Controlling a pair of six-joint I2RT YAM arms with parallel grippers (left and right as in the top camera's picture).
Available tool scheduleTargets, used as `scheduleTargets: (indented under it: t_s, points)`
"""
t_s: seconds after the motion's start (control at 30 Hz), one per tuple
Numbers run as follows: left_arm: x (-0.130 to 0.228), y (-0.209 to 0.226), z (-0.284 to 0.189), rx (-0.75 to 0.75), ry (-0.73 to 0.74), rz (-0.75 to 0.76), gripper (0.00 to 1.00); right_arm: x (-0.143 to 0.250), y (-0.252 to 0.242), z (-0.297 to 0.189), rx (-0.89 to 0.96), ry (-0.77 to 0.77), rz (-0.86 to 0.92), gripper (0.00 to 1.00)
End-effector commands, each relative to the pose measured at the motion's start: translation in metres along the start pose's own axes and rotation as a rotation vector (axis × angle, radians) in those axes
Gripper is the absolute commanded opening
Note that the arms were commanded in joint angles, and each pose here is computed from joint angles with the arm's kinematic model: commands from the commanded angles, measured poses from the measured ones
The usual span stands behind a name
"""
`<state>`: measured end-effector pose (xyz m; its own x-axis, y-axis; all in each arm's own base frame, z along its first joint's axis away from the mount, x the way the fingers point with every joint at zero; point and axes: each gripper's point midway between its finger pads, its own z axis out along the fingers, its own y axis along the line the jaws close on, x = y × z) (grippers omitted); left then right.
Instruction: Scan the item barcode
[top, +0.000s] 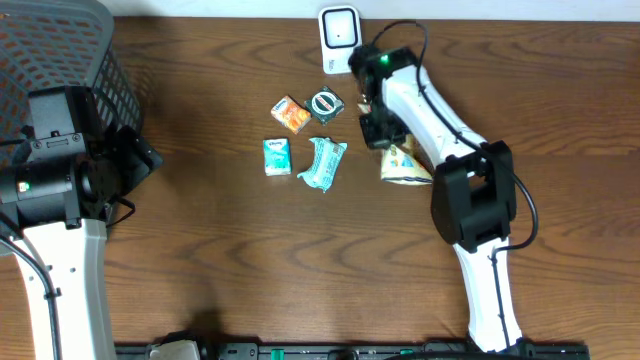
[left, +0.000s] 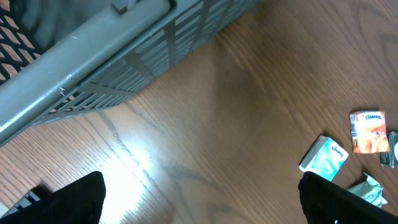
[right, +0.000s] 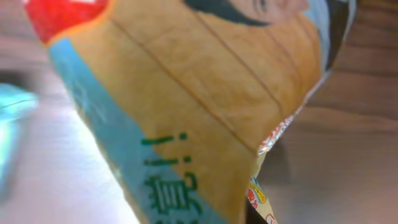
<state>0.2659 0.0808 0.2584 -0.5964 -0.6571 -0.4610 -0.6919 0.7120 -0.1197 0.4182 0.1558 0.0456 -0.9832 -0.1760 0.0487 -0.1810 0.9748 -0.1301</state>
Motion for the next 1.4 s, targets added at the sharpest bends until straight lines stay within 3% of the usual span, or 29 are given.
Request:
scheduleTargets:
  t_s: [0.0, 0.3, 0.5, 0.73, 0.87, 1.03, 1.23, 1.37]
  points:
    - [-0.001, 0.001, 0.0, -0.003, -0.003, -0.013, 0.97, -0.008, 0.041, -0.031, -0.34, -0.011, -0.073, 0.01]
    - [-0.001, 0.001, 0.0, -0.003, -0.003, -0.013, 0.98, -0.016, 0.056, -0.113, -1.055, -0.109, -0.173, 0.01]
    - [-0.001, 0.001, 0.0, -0.003, -0.003, -0.013, 0.98, -0.017, 0.031, -0.112, -1.218, -0.103, -0.087, 0.01]
    - [-0.001, 0.001, 0.0, -0.003, -0.003, -0.013, 0.97, 0.006, 0.042, -0.06, -1.328, 0.002, -0.017, 0.01]
    - [-0.001, 0.001, 0.0, -0.003, -0.003, -0.013, 0.97, 0.007, 0.034, -0.027, -1.286, 0.025, 0.05, 0.01]
    - [-0.001, 0.001, 0.0, -0.003, -0.003, -0.013, 0.98, 0.004, -0.016, 0.015, -0.977, 0.1, 0.232, 0.11]
    - [-0.001, 0.001, 0.0, -0.003, -0.003, -0.013, 0.98, 0.011, -0.092, 0.017, -0.651, 0.122, 0.305, 0.29]
    - [-0.001, 0.001, 0.0, -0.003, -0.003, -0.013, 0.98, 0.014, -0.124, -0.005, -0.508, 0.118, 0.311, 0.55]
